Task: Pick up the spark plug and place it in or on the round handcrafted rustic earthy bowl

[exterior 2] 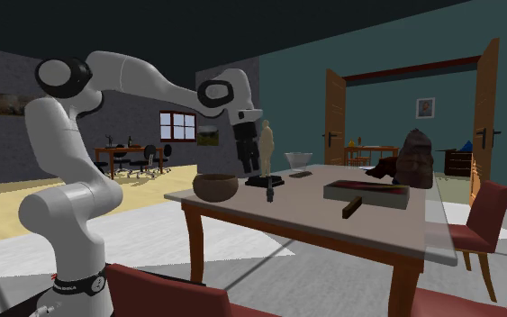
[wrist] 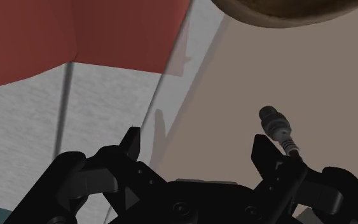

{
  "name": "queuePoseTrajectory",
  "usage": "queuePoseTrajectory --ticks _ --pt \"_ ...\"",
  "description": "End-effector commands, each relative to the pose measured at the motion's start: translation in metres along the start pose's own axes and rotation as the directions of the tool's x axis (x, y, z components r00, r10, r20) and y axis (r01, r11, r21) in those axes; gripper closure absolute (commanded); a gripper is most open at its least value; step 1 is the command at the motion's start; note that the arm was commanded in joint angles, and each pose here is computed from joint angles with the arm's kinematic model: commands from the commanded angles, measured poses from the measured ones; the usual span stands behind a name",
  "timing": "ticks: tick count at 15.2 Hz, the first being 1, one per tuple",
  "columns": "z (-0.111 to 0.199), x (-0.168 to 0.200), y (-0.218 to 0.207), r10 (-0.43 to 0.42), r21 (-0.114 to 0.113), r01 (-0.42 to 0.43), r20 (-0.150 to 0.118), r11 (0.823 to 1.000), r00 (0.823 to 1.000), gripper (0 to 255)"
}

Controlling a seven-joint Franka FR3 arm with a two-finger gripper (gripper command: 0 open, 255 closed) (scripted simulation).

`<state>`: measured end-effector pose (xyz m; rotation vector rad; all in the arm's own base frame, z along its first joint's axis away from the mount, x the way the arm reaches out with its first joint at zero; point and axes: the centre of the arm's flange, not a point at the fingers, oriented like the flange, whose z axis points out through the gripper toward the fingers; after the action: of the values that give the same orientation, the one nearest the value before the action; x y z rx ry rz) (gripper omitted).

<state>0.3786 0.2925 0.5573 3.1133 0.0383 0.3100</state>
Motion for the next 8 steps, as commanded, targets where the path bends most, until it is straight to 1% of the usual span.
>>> queuePoseTrajectory --ticks 1,7,8 --pt "0.002 0.003 -0.028 0.005 -0.005 -0.005 -0.009 1.0 1.0 0" --pt "0.012 0.024 -0.105 0.014 -0.024 -0.015 -0.036 1.0 0.999 0" --pt "0.013 0.025 -0.109 0.014 -0.025 -0.015 -0.037 1.0 0.999 0"
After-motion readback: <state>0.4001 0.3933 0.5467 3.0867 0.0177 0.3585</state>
